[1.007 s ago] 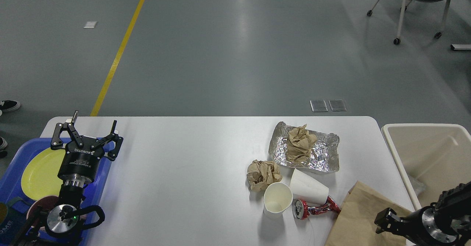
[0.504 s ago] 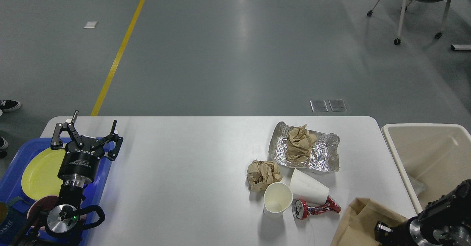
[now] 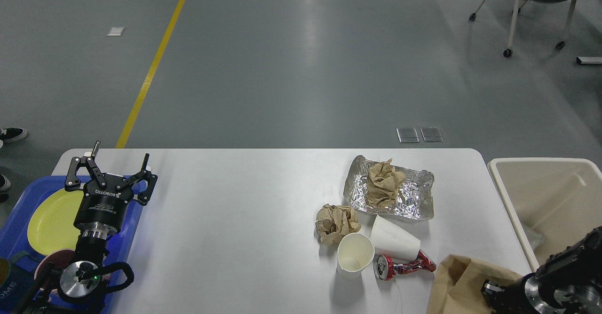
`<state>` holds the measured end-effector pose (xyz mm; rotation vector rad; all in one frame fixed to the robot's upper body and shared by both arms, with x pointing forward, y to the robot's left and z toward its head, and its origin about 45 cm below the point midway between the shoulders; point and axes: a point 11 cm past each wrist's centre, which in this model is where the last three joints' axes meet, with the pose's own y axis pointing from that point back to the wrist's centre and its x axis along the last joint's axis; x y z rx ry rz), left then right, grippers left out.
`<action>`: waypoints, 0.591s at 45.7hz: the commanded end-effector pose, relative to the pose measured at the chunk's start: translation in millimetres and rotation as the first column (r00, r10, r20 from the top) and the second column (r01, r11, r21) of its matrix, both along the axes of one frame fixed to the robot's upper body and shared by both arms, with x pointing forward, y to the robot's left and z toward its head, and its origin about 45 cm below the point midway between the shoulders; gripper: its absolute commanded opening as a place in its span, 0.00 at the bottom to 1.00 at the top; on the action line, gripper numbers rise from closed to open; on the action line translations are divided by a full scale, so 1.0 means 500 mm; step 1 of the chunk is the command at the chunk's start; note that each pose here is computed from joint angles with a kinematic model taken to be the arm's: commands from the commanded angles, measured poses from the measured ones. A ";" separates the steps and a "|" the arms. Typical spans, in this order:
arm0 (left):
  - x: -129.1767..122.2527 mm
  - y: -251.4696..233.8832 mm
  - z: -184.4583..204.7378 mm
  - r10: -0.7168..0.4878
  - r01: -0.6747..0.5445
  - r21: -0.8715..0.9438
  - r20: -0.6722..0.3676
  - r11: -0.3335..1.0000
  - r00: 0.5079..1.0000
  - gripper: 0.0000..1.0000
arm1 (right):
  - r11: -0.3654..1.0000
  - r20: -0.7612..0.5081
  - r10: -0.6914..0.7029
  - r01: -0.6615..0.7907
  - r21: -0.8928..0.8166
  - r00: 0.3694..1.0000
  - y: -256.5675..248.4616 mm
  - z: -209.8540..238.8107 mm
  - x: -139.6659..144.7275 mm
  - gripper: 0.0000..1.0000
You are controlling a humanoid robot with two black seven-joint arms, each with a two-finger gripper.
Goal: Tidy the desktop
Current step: 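Grasp the brown paper bag with the right gripper, then lift the paper bag and drop it into the white bin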
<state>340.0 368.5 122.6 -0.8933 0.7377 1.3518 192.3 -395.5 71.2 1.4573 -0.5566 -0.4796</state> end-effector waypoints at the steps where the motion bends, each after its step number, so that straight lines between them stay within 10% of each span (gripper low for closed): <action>1: 0.000 0.000 0.000 0.000 0.000 0.000 0.000 1.000 1.000 0.96 | 0.999 -0.005 -0.027 0.027 0.019 1.000 -0.009 0.019 0.004 0.00; 27: 0.001 0.000 0.001 0.000 0.000 0.000 0.001 1.000 1.000 0.96 | 0.996 0.074 0.035 -0.041 0.075 0.997 -0.024 0.401 0.150 0.00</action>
